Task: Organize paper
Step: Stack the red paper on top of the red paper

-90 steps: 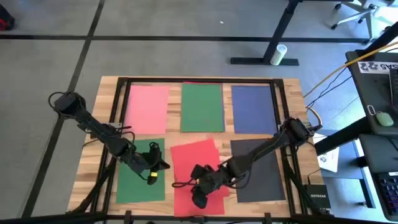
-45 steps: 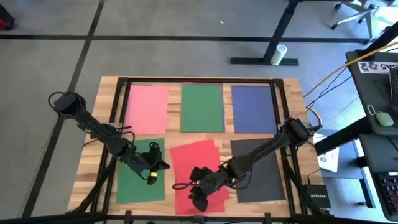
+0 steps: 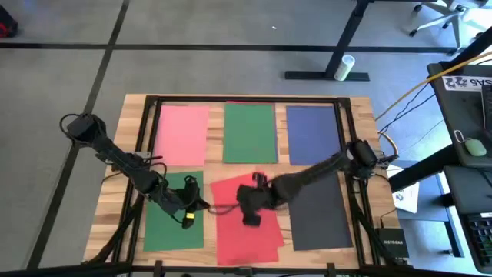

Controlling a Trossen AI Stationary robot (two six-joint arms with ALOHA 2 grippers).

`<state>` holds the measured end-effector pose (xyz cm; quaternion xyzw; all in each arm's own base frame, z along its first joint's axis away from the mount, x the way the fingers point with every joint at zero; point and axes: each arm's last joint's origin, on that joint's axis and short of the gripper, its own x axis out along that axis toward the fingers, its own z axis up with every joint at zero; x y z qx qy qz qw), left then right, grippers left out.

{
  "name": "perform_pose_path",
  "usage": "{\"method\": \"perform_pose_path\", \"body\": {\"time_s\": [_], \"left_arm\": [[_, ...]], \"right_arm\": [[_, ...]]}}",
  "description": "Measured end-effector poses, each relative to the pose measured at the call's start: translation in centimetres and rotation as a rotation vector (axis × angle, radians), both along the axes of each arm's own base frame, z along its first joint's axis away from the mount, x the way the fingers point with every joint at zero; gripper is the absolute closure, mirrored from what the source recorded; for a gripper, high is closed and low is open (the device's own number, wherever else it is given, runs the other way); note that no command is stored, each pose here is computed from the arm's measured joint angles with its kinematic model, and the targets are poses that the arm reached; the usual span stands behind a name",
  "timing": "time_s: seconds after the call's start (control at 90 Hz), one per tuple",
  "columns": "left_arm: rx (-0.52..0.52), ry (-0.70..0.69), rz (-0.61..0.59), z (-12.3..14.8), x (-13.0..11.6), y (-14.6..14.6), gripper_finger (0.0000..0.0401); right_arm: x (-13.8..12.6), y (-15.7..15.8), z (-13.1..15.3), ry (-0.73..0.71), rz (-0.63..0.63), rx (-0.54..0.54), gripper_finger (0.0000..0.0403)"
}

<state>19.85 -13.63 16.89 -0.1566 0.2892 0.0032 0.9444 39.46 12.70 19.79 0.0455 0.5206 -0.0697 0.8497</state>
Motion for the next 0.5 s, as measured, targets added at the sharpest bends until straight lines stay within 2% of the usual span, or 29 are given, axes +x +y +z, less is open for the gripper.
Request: {"method": "perform_pose_path", "body": {"time_s": [0.167, 0.333, 0.5], "left_arm": [[-0.003, 0.001, 0.002, 0.0, 0.0, 0.0, 0.0401], [-0.005, 0.002, 0.004, 0.0, 0.0, 0.0, 0.0401], [-0.004, 0.002, 0.003, 0.0, 0.0, 0.0, 0.0401]], "right_arm": [[0.5, -4.2, -0.6, 0.073, 0.099, -0.102, 0.0400], [0.6, -7.4, -1.3, 0.133, 0.139, -0.140, 0.0402], [0.2, -9.3, -2.6, 0.171, 0.163, -0.130, 0.0402]]}}
